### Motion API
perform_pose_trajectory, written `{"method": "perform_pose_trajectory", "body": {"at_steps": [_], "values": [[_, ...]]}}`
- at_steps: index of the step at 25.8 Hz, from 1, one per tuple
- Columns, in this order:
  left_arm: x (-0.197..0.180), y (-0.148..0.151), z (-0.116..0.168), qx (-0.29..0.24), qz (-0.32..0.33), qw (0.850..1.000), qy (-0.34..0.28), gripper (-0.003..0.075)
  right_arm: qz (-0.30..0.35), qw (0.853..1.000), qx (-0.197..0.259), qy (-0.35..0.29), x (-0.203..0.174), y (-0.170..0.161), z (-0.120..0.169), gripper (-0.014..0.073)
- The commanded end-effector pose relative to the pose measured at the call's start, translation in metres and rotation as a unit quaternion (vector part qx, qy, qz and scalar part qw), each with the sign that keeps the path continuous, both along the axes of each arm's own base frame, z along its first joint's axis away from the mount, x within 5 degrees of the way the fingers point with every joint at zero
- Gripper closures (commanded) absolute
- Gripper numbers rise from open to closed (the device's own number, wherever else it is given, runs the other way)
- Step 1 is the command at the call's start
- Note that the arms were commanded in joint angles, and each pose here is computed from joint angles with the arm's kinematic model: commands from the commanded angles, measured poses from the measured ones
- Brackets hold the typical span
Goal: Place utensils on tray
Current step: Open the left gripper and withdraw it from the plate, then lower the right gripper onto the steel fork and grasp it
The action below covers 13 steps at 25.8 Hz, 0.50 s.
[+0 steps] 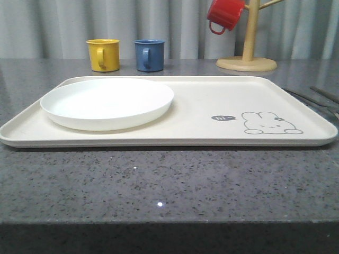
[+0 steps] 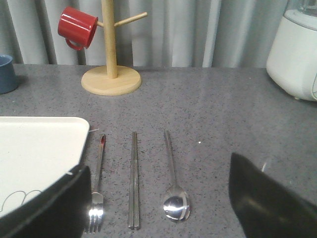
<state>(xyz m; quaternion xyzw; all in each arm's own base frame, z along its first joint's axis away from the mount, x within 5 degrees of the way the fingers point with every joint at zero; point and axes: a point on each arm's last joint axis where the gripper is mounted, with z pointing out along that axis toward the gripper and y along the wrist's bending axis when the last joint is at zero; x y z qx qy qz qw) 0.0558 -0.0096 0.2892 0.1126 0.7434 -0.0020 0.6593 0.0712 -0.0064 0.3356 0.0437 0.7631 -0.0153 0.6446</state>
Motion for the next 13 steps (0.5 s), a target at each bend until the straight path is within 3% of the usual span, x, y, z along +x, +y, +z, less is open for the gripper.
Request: {"method": "perform_pose_trajectory", "body": {"at_steps": [1, 4, 6, 10, 13], "values": [[0.0, 0.0, 0.016, -0.017, 0.003, 0.999, -0.049, 0.0738, -0.001, 0.999, -0.012, -0.051, 0.001, 0.0, 0.018, 0.0002], [0.0, 0.0, 0.016, -0.017, 0.003, 0.999, -0.049, 0.0738, -0.001, 0.999, -0.011, -0.039, 0.003, 0.0, 0.016, 0.0008], [0.0, 0.0, 0.016, -0.017, 0.003, 0.999, -0.049, 0.0738, -0.002, 1.0, -0.008, -0.016, 0.009, -0.001, 0.015, 0.0062], [0.0, 0.0, 0.016, -0.017, 0.003, 0.999, -0.049, 0.0738, -0.003, 0.998, -0.004, 0.062, 0.045, -0.003, 0.017, 0.0223], [0.0, 0.0, 0.016, -0.017, 0.003, 0.999, -0.049, 0.0738, -0.002, 0.993, 0.001, 0.118, 0.077, -0.004, 0.018, 0.0235]]}}
